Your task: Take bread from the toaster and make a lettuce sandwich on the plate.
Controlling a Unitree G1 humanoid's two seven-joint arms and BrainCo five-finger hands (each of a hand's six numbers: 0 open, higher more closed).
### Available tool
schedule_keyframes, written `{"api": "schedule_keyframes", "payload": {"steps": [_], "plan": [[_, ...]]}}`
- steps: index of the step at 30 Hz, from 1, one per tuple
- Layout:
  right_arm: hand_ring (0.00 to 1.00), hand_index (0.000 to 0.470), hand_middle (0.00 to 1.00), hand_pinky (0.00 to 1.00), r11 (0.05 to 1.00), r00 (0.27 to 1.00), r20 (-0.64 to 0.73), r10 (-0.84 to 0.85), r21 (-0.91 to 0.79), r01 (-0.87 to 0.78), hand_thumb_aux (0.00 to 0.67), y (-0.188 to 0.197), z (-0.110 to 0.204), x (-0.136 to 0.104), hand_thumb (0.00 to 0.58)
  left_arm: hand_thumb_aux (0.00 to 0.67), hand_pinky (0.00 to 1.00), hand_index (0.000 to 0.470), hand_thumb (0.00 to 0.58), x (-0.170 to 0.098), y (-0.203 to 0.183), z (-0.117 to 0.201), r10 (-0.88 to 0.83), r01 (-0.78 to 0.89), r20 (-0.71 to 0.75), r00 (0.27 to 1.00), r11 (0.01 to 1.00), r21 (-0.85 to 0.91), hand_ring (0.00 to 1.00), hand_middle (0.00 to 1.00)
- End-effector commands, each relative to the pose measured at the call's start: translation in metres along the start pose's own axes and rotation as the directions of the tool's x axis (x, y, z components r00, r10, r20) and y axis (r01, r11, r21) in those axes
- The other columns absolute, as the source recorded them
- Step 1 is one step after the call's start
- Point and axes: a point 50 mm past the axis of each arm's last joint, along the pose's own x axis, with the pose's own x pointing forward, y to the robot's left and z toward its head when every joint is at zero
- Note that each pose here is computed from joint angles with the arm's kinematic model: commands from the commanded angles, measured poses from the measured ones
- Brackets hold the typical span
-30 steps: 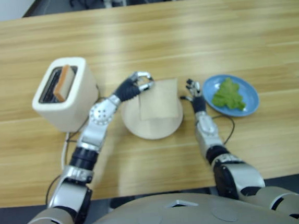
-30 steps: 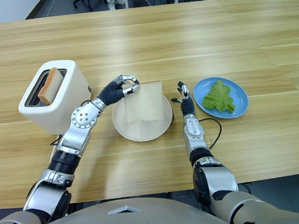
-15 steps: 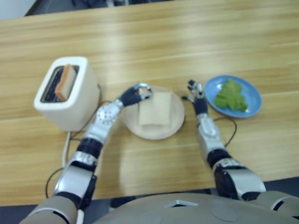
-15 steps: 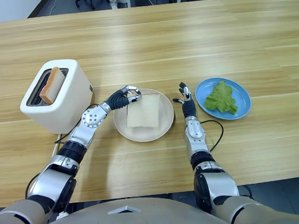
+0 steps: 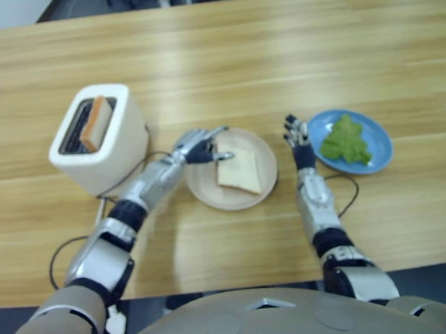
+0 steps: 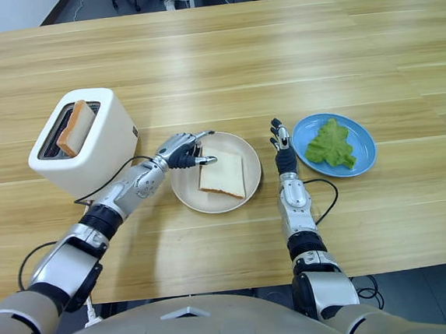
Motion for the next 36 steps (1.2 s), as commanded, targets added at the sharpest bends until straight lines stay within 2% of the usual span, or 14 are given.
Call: {"api": "schedule_keyframes", "payload": {"steps": [1,4,8,10,12,14,16,20,24,27,32,36], "plan": [[0.00,0.000,0.00,0.00,1.000,0.999,-0.045,0.000,0.008,0.001,0.000,0.000,-0.008,-0.005,0.000,0.000,0.00,0.000,0.000,-0.004,0.033,0.007,0.178,-0.189,0.063,0.982,0.940,0.283,0.00,0.00],[0.00,0.000,0.00,0.00,1.000,0.999,-0.046,0.004,0.008,-0.003,0.000,0.002,-0.008,-0.005,0.000,0.000,0.00,0.000,0.000,-0.015,0.057,0.013,0.287,-0.302,0.096,0.953,0.883,0.358,0.00,0.00],[0.00,0.000,0.00,0.00,1.000,0.999,-0.030,0.013,0.002,-0.012,0.000,0.002,-0.005,-0.005,0.000,0.000,0.00,0.000,0.000,-0.032,0.077,0.020,0.362,-0.374,0.102,0.926,0.858,0.353,0.00,0.00],[0.00,0.000,0.00,0.00,1.000,1.000,-0.014,0.027,-0.011,-0.027,0.000,0.003,-0.002,-0.004,0.000,0.000,0.00,0.000,0.000,-0.041,0.079,0.021,0.375,-0.377,0.066,0.925,0.881,0.285,0.00,0.00],[0.00,0.000,0.00,0.00,0.998,0.999,0.004,0.054,-0.034,-0.054,0.000,0.003,0.001,-0.004,0.000,0.000,0.00,0.000,0.000,-0.049,0.072,0.018,0.356,-0.353,-0.013,0.934,0.930,0.103,0.00,0.00],[0.00,0.000,0.00,0.00,0.995,0.996,0.045,0.077,-0.062,-0.074,0.000,0.000,0.010,-0.003,0.000,0.000,0.00,0.000,0.000,-0.055,0.064,0.014,0.336,-0.341,-0.078,0.939,0.938,-0.058,0.00,0.00],[0.00,0.000,0.00,0.00,0.987,0.981,0.164,0.102,-0.139,-0.080,0.000,-0.013,0.039,-0.001,0.000,0.000,0.00,0.000,0.000,-0.063,0.055,0.007,0.320,-0.346,-0.151,0.935,0.917,-0.198,0.00,0.00],[0.00,0.000,0.00,0.00,0.934,0.924,0.368,0.100,-0.355,0.040,0.000,-0.060,0.114,0.001,0.000,0.000,0.00,0.000,0.000,-0.080,0.034,-0.004,0.299,-0.410,-0.294,0.908,0.782,-0.470,0.00,0.00],[0.00,0.000,0.00,0.00,0.798,0.893,0.440,0.091,-0.569,0.199,0.000,-0.103,0.173,-0.005,0.000,0.000,0.00,0.000,0.000,-0.088,0.015,-0.003,0.261,-0.425,-0.348,0.900,0.700,-0.574,0.00,0.00],[0.00,0.000,0.00,0.00,0.647,0.893,0.436,0.111,-0.714,0.268,0.000,-0.118,0.192,-0.005,0.000,0.000,0.00,0.000,0.000,-0.089,0.008,0.001,0.235,-0.404,-0.343,0.909,0.691,-0.599,0.00,0.00],[0.00,0.000,0.00,0.00,0.402,0.924,0.356,0.142,-0.874,0.275,0.000,-0.132,0.190,0.001,0.000,0.000,0.00,0.000,0.000,-0.088,0.005,0.005,0.226,-0.388,-0.329,0.917,0.700,-0.600,0.00,0.00],[0.00,0.000,0.00,0.00,0.174,0.971,0.211,0.110,-0.966,0.190,0.000,-0.150,0.157,0.017,0.000,0.000,0.00,0.000,0.000,-0.087,-0.001,0.009,0.217,-0.385,-0.331,0.918,0.685,-0.619,0.00,0.00]]}}
